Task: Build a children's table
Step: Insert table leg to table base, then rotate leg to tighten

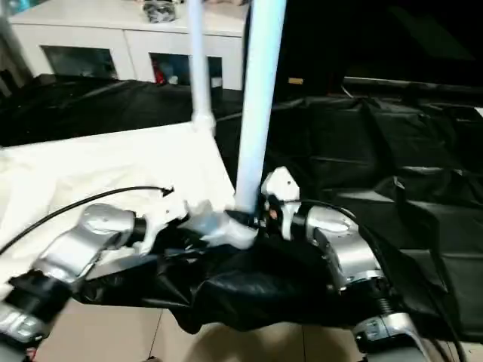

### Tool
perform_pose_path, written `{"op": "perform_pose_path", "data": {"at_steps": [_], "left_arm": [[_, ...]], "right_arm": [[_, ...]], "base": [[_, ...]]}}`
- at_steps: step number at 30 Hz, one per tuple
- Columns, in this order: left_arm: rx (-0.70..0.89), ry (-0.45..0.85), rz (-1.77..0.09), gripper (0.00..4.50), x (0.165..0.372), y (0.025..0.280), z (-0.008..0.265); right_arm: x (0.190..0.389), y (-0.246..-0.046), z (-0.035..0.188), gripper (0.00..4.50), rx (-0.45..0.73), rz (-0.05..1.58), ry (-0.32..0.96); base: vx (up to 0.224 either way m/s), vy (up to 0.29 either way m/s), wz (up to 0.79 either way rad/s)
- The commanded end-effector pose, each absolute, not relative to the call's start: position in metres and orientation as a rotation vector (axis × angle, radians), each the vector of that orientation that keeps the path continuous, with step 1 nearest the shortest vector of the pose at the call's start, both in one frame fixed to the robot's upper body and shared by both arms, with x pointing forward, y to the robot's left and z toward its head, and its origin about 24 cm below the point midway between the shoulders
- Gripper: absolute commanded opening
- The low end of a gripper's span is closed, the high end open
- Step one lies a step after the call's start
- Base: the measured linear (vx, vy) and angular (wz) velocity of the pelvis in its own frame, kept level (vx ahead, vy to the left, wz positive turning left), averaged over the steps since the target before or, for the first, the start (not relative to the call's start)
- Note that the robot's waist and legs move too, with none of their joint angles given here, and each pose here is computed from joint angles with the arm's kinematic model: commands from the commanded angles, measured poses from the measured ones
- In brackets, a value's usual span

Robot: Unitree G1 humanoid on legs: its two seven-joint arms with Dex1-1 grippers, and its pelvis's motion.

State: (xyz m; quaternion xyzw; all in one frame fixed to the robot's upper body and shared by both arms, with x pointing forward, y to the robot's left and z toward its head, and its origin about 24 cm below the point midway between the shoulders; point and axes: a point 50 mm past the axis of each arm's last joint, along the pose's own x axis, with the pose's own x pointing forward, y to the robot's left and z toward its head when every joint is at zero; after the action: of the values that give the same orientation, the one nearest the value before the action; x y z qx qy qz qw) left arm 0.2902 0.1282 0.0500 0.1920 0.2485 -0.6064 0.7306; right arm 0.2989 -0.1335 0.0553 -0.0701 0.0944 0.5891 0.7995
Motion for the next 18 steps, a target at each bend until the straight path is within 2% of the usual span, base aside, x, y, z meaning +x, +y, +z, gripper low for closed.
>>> {"op": "perform_pose_path", "data": {"at_steps": [1, 4, 7, 8, 10, 11, 12, 16, 18], "left_arm": [[0.421, 0.468, -1.452, 0.00, 0.285, 0.113, 0.063], [0.417, 0.467, -1.447, 0.00, 0.286, 0.115, 0.064], [0.401, 0.462, -1.393, 0.00, 0.291, 0.115, 0.065], [0.384, 0.454, -1.304, 0.00, 0.300, 0.113, 0.066], [0.378, 0.452, -1.273, 0.00, 0.304, 0.113, 0.066], [0.360, 0.444, -1.220, 0.00, 0.310, 0.110, 0.068], [0.359, 0.443, -1.218, 0.00, 0.310, 0.110, 0.069], [0.310, 0.433, -1.067, 0.00, 0.328, 0.100, 0.075], [0.294, 0.440, -1.026, 0.00, 0.332, 0.097, 0.076]], "right_arm": [[0.280, -0.134, 0.018, 1.89, -0.161, 1.342, 0.415], [0.279, -0.135, 0.017, 1.89, -0.161, 1.368, 0.418], [0.284, -0.134, 0.015, 1.89, -0.149, 1.317, 0.401], [0.298, -0.132, 0.013, 1.89, -0.150, 1.165, 0.382], [0.303, -0.132, 0.012, 1.89, -0.153, 1.110, 0.375], [0.311, -0.131, 0.010, 1.89, -0.150, 1.004, 0.384], [0.312, -0.131, 0.010, 1.89, -0.150, 1.000, 0.385], [0.329, -0.123, 0.004, 1.89, -0.108, 0.774, 0.432], [0.332, -0.119, 0.003, 1.89, -0.096, 0.733, 0.446]], "base": [[0.000, 0.000, 0.00], [0.000, 0.000, 0.00], [0.000, 0.000, 0.00], [0.000, 0.000, 0.00], [0.000, 0.000, 0.00], [0.000, 0.000, 0.00], [0.000, 0.000, 0.00], [0.000, 0.000, 0.00], [0.000, 0.000, 0.00]]}}
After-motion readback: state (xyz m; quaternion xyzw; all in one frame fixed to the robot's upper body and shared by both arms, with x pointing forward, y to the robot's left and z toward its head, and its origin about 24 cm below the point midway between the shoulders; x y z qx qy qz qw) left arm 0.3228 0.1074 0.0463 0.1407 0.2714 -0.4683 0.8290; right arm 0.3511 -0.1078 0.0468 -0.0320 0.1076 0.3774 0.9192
